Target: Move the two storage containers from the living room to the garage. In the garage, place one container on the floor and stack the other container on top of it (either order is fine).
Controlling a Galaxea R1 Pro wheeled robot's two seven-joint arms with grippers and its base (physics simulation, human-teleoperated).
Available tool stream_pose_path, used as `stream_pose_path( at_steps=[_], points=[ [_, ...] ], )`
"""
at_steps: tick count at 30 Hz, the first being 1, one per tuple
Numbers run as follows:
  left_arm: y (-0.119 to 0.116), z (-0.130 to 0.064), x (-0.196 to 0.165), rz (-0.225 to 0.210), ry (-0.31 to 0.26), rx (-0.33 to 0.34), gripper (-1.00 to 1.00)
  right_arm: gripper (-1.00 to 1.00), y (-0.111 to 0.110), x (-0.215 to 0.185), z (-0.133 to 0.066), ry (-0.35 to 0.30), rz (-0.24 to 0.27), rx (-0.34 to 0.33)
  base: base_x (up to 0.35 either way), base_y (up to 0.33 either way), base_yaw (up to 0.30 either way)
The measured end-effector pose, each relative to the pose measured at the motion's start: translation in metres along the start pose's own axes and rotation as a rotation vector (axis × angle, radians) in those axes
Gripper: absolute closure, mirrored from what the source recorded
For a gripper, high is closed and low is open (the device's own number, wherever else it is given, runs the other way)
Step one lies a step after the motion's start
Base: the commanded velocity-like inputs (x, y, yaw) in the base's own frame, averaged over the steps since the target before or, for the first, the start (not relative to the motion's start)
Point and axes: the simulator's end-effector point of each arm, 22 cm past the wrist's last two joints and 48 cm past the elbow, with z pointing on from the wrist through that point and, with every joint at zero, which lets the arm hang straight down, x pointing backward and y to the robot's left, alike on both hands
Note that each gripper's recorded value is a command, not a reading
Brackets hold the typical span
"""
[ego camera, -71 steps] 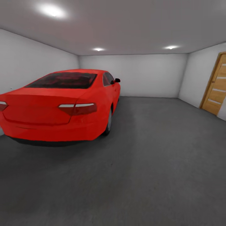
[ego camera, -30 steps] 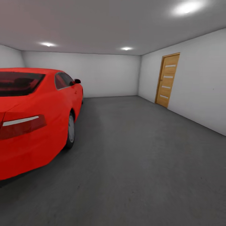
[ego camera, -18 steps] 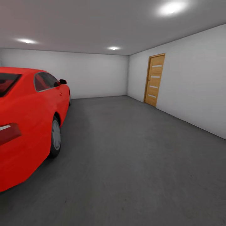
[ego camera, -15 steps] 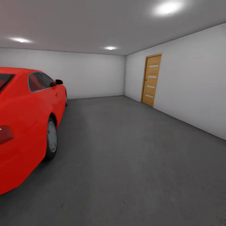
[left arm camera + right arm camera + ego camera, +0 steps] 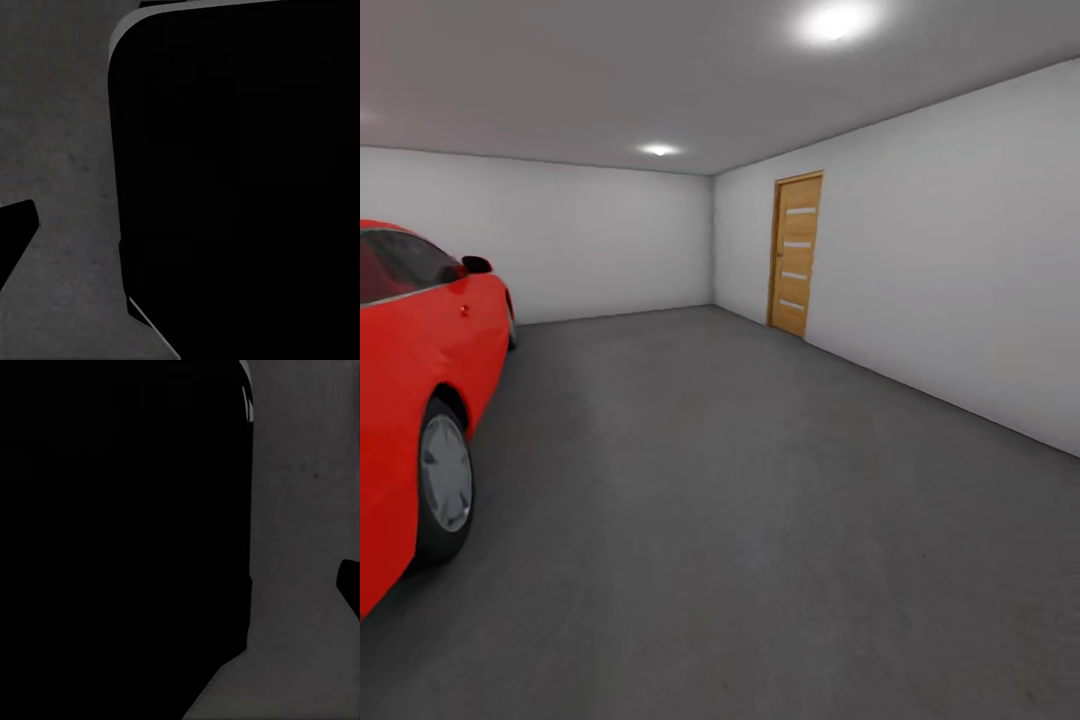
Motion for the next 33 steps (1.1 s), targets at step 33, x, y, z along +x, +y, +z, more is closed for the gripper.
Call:
stream_pose_path(
  at_steps=[33],
  points=[
    [0.0000,0.0000,-0.0010,0.000,-0.004,0.000,-1.00,-1.00,0.0011,0.0000,0.0000,0.000,-0.002,-0.001,0.344,0.000,-0.265]
  ],
)
